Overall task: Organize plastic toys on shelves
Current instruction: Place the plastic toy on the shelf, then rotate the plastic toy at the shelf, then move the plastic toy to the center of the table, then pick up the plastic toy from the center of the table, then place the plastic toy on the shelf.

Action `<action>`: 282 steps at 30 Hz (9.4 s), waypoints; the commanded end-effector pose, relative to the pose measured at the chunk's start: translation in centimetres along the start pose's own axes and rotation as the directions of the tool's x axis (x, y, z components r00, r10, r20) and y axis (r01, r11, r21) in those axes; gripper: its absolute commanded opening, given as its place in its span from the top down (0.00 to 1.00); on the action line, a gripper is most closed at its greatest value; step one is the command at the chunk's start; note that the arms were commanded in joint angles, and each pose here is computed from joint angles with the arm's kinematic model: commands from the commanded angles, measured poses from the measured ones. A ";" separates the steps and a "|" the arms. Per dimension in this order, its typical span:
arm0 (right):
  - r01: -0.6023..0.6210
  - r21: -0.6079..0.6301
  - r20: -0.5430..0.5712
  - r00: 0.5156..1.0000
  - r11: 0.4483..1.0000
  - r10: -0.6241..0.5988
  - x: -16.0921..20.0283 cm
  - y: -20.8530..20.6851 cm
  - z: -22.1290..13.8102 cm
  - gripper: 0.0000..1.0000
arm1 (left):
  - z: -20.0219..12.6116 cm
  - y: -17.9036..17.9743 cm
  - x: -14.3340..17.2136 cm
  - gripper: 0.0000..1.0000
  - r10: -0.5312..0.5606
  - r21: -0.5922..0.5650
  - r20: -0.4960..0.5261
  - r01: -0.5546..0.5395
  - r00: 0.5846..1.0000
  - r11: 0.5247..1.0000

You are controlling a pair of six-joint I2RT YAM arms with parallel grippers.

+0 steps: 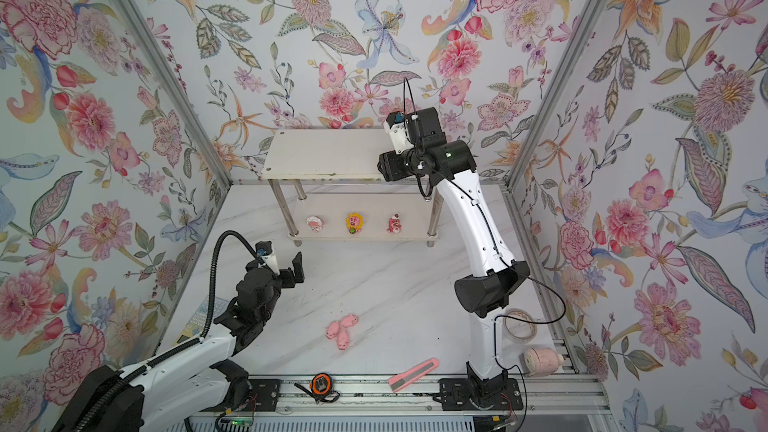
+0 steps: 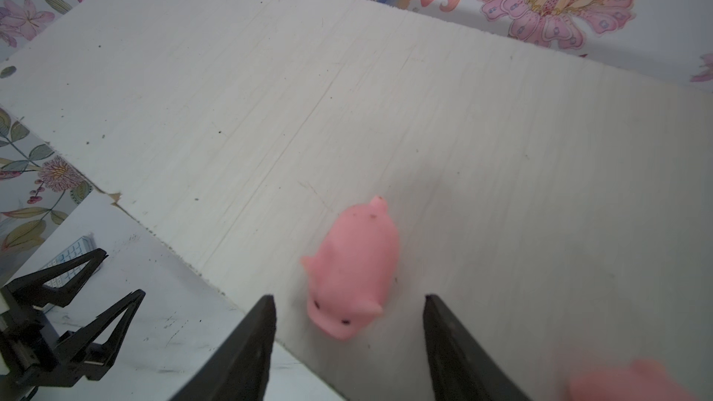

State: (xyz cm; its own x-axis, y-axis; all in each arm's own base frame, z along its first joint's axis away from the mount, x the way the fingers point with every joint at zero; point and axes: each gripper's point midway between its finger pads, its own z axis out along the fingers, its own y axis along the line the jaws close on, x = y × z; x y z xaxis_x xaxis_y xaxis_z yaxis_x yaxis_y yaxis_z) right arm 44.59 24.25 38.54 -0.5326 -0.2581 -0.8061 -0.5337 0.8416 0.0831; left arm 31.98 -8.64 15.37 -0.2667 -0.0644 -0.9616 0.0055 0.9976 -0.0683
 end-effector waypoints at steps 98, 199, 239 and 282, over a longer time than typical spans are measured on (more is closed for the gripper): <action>0.132 -0.354 -0.322 0.912 0.926 -0.253 35.2 19.7 2.8 0.40 | -0.7 -1.5 2.5 0.03 -0.055 0.034 -0.077 0.058 0.996 0.998; -0.325 0.090 -0.238 0.911 0.941 0.337 37.6 3.6 6.7 0.37 | 0.5 -21.5 13.4 0.05 0.252 0.356 -0.322 -0.130 0.913 0.926; -0.350 0.082 -0.216 0.908 0.933 0.360 37.3 1.7 6.2 0.33 | -0.5 -20.2 16.4 0.55 0.157 0.310 -0.444 -0.013 0.882 0.951; -0.429 -0.049 -0.226 0.884 0.902 0.408 39.2 4.0 7.4 0.34 | 4.4 -21.6 -29.8 0.72 0.143 0.059 0.058 -0.147 0.988 0.987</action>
State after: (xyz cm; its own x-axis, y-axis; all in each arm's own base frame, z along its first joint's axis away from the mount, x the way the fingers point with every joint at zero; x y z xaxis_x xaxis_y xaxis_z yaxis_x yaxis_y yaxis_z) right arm 26.78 20.90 3.27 -0.8297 -0.0167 -0.5580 -0.2996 0.8567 0.4198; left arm 42.35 -28.60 46.05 -0.1306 -0.0410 -0.9906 0.0933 0.9942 -0.0535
